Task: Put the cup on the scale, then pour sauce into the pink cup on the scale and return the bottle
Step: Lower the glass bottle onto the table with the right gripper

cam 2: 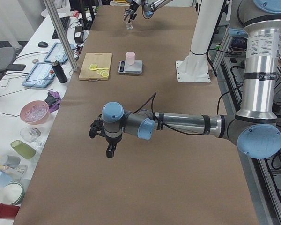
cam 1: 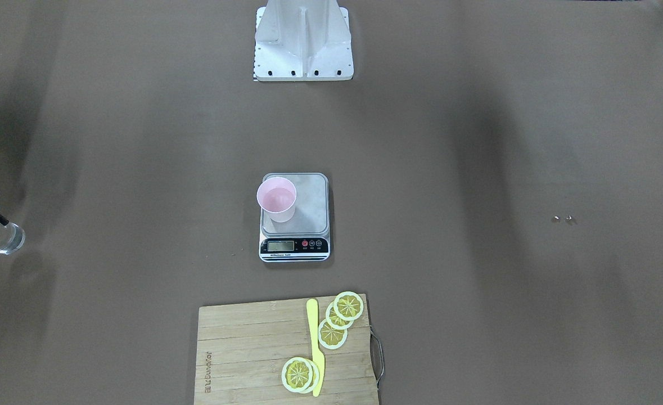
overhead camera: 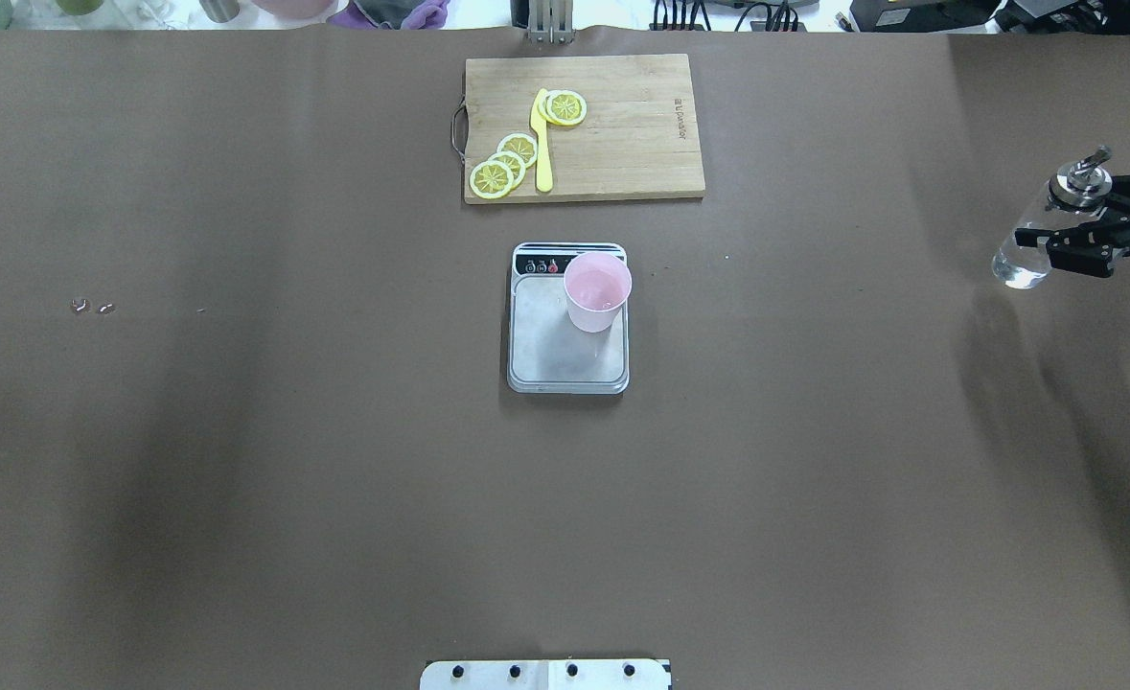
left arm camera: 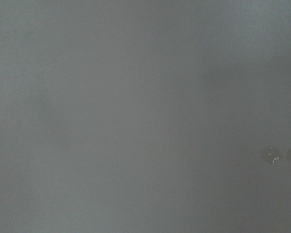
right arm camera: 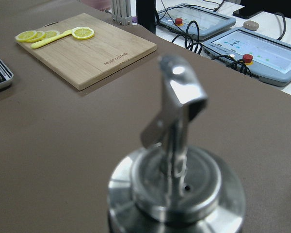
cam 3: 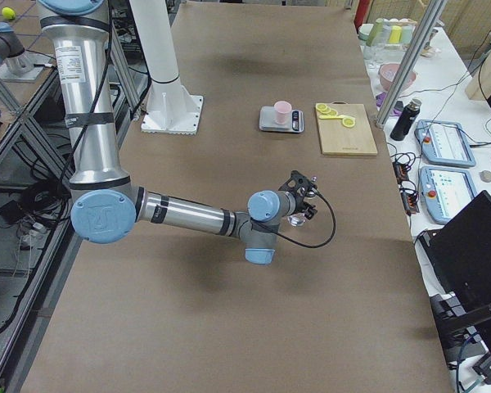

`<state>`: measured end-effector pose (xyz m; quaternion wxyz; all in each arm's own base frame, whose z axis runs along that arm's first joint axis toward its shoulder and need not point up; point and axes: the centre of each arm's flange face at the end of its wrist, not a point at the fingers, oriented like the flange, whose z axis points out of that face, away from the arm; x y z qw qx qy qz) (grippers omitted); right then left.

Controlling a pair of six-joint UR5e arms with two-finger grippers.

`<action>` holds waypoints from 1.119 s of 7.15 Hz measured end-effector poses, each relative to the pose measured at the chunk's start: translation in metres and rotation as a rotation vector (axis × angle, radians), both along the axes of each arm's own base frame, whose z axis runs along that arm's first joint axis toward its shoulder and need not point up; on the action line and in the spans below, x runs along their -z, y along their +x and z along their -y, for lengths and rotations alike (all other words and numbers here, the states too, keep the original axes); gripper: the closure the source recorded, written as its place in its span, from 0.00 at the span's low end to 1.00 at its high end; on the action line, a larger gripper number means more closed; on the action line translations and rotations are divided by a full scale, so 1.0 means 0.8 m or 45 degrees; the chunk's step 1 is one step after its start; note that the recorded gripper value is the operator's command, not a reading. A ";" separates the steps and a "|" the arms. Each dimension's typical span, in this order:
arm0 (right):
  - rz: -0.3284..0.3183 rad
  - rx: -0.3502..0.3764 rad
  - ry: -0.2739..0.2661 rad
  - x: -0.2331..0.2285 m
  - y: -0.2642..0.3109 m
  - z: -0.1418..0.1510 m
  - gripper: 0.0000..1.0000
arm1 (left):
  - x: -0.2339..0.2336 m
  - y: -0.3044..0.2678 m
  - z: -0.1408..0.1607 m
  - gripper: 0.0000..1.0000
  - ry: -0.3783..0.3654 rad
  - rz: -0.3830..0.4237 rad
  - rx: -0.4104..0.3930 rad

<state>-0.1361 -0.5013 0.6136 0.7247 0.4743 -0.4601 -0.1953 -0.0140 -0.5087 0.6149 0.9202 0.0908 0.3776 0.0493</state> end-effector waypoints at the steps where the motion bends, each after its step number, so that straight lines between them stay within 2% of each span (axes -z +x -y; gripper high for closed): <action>1: 0.012 0.003 -0.002 -0.013 -0.001 -0.006 0.67 | 0.000 0.000 0.000 0.01 0.000 -0.001 0.000; 4: 0.090 0.020 -0.027 -0.043 -0.004 -0.031 0.66 | 0.001 0.000 0.000 0.01 0.001 -0.002 0.000; 8: 0.088 -0.005 -0.033 -0.059 -0.008 -0.041 0.65 | 0.001 0.000 0.000 0.01 0.001 -0.002 0.000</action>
